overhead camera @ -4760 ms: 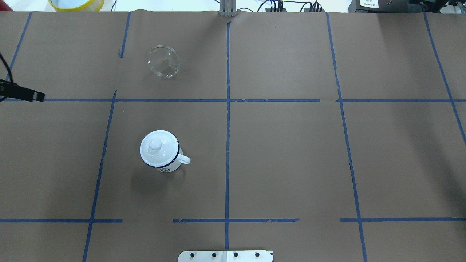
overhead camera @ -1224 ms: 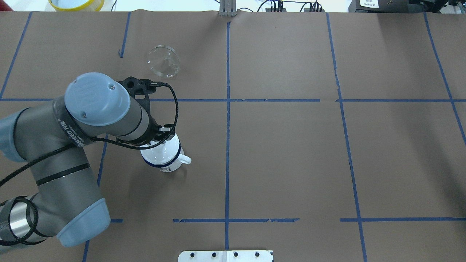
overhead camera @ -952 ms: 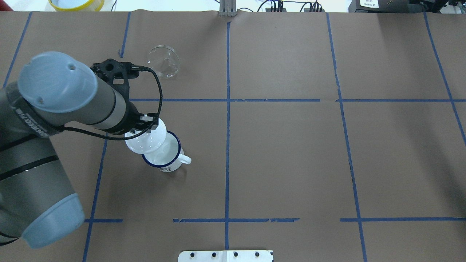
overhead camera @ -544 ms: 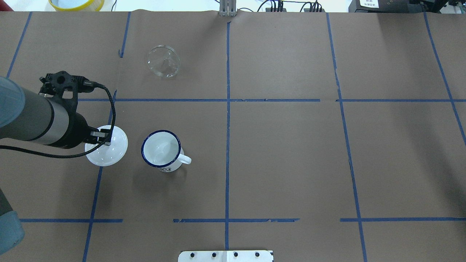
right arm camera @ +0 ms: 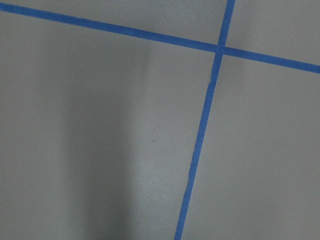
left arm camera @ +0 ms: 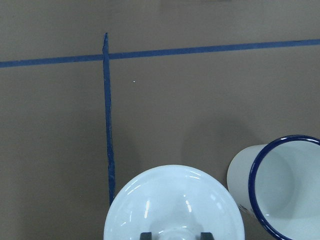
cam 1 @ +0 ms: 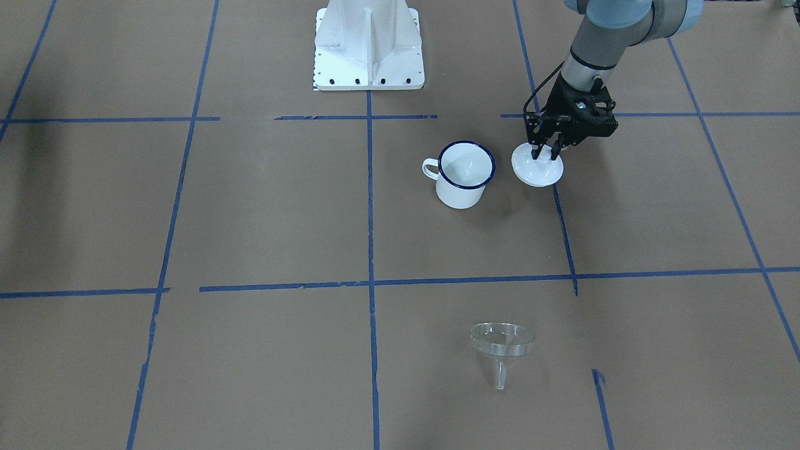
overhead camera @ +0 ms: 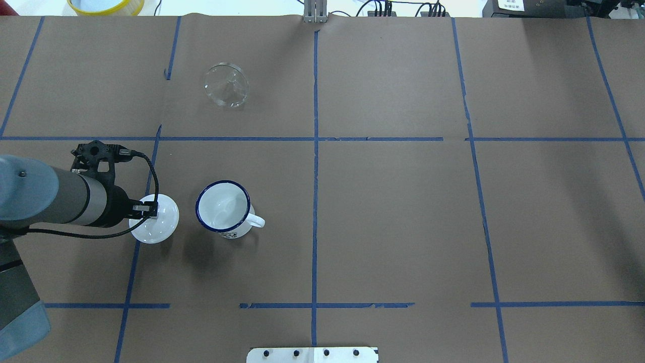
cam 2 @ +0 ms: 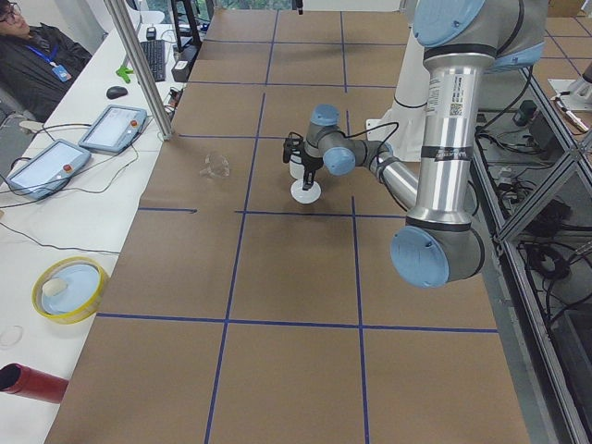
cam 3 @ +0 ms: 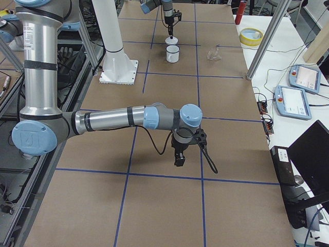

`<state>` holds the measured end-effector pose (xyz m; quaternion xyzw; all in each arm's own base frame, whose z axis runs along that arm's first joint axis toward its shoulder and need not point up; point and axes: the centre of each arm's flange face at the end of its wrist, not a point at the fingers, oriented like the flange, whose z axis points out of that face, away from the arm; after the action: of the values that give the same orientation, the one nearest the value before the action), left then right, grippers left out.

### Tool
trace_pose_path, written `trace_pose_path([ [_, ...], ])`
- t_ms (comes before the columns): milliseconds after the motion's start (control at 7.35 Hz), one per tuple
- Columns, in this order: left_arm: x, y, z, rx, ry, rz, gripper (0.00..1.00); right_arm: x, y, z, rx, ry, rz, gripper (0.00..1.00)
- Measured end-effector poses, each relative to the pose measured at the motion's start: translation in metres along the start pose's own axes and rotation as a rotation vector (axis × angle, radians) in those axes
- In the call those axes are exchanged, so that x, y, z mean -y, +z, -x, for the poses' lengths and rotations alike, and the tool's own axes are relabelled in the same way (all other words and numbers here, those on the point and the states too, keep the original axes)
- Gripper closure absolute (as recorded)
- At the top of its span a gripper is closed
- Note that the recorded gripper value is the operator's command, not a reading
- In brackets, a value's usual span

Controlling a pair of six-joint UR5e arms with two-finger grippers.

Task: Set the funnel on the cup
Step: 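Set the white funnel down on the table and open the left gripper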

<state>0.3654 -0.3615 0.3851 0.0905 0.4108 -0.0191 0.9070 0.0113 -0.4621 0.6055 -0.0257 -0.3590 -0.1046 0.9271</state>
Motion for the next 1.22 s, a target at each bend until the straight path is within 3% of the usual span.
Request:
trace_pose_path([
  [408,-0.007,0.021,0.002,0.002,-0.004,0.008,0.99,0.0,0.0,0.0,0.0,0.0,0.0,0.0],
  [1088,-0.01,0.033,0.002,0.014,-0.004,0.02,0.0,0.0,0.0,0.0,0.0,0.0,0.0,0.0],
  [1224,-0.01,0.032,0.001,0.013,-0.004,0.019,0.0,0.0,0.0,0.0,0.0,0.0,0.0,0.0],
])
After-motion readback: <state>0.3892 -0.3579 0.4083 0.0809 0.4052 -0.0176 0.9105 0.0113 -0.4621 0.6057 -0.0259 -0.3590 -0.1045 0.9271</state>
